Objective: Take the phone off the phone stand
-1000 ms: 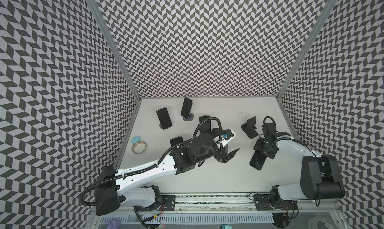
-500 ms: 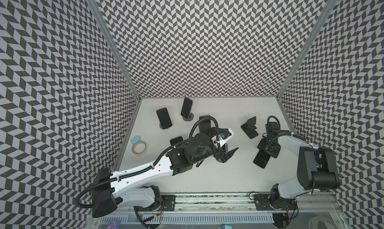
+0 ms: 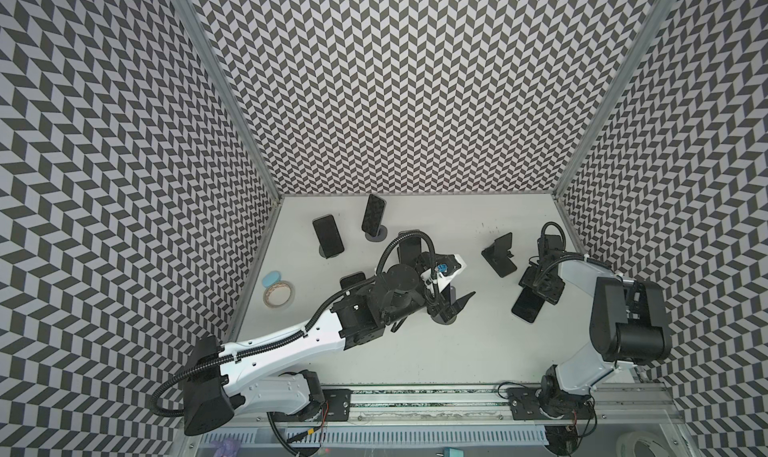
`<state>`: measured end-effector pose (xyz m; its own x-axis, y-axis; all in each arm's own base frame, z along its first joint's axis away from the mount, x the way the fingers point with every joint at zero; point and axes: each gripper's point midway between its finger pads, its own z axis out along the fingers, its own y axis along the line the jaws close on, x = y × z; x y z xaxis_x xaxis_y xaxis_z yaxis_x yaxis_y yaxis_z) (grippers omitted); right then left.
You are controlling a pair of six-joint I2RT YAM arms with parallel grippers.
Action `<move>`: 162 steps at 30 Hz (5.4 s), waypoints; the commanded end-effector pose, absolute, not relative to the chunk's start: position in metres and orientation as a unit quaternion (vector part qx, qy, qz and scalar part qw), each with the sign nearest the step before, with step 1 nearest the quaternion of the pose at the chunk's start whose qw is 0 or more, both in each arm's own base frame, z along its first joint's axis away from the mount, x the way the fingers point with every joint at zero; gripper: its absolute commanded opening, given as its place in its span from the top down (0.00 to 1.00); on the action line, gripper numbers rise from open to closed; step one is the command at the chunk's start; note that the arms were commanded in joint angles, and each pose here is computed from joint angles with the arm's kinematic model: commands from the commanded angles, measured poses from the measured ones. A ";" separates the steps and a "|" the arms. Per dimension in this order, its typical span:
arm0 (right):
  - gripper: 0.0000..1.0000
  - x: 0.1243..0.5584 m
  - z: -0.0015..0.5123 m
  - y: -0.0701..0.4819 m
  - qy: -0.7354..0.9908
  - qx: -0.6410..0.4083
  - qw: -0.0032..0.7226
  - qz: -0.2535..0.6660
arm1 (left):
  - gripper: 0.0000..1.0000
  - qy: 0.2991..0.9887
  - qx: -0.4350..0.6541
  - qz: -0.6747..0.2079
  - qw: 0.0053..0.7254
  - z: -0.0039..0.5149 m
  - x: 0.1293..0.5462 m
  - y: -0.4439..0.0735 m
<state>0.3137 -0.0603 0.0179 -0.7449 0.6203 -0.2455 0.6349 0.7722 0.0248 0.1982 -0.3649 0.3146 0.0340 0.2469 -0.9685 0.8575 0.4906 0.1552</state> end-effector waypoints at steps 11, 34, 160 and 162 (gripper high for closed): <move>0.90 0.311 -0.006 -0.074 0.930 0.342 0.118 -0.061 | 0.00 0.647 0.414 -0.258 0.587 0.320 0.201 -0.348; 0.60 0.299 -0.017 -0.068 0.929 0.352 0.104 -0.052 | 0.00 0.630 0.431 -0.244 0.599 0.327 0.201 -0.331; 0.07 0.309 0.040 -0.064 0.916 0.371 0.152 0.014 | 0.00 0.629 0.416 -0.241 0.611 0.351 0.219 -0.303; 0.07 0.307 0.052 -0.067 0.914 0.370 0.163 0.008 | 0.00 0.633 0.411 -0.246 0.608 0.352 0.219 -0.304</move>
